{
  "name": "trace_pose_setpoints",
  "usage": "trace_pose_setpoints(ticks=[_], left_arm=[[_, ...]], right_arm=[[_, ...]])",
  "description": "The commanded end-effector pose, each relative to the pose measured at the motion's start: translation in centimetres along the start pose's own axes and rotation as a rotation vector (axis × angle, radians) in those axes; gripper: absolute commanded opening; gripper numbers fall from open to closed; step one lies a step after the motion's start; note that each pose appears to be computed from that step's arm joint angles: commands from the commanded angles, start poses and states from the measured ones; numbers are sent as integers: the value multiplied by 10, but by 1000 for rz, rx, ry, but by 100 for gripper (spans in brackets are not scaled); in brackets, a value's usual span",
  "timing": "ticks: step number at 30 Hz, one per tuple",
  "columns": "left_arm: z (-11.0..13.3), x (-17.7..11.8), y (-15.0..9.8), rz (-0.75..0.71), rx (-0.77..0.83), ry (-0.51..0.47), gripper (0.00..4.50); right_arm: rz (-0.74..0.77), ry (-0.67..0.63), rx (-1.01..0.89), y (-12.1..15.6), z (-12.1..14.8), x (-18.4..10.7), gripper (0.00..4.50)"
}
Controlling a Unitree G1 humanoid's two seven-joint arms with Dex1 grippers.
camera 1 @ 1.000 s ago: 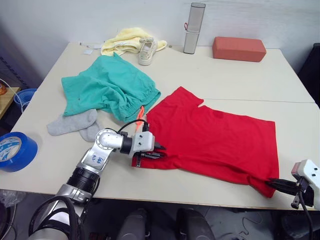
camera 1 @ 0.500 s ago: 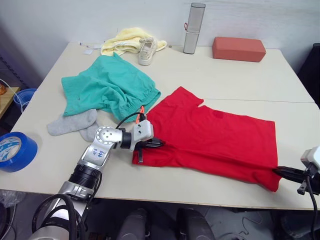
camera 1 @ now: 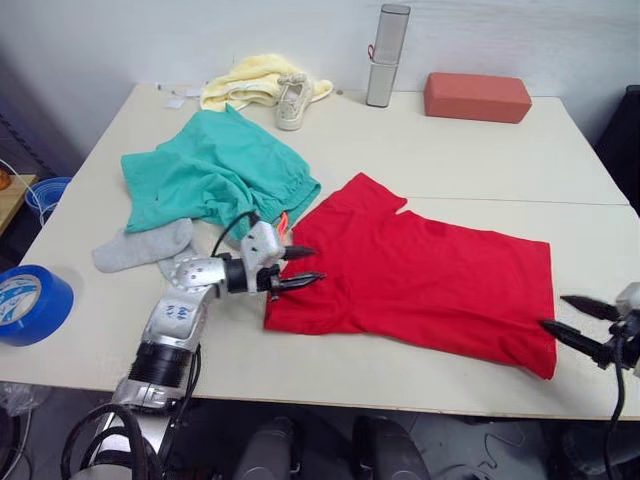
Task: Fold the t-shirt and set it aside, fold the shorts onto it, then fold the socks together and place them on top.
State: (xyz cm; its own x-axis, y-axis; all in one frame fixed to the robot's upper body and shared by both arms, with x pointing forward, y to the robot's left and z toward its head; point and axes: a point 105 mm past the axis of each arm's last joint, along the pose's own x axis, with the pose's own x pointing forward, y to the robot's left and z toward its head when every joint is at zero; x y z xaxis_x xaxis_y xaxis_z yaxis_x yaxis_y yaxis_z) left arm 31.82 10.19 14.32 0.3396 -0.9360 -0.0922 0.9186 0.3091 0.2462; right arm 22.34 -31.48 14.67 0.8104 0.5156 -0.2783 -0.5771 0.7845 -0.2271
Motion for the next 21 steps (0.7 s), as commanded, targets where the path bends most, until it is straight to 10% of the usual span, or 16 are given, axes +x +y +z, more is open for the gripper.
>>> trace_pose_setpoints(ticks=[1,8,14,21], left_arm=[[7,-5,-19,-69,32,-17,226],[-28,7,-32,-1,15,92,186],[-43,16,-33,43,-44,134,3],[-79,1,-30,91,-110,346,3]], right_arm=[[129,-57,-19,37,13,15,234],[157,-20,-68,73,-14,58,0],[122,-17,-57,78,-31,74,0],[-5,69,-110,51,-55,64,0]])
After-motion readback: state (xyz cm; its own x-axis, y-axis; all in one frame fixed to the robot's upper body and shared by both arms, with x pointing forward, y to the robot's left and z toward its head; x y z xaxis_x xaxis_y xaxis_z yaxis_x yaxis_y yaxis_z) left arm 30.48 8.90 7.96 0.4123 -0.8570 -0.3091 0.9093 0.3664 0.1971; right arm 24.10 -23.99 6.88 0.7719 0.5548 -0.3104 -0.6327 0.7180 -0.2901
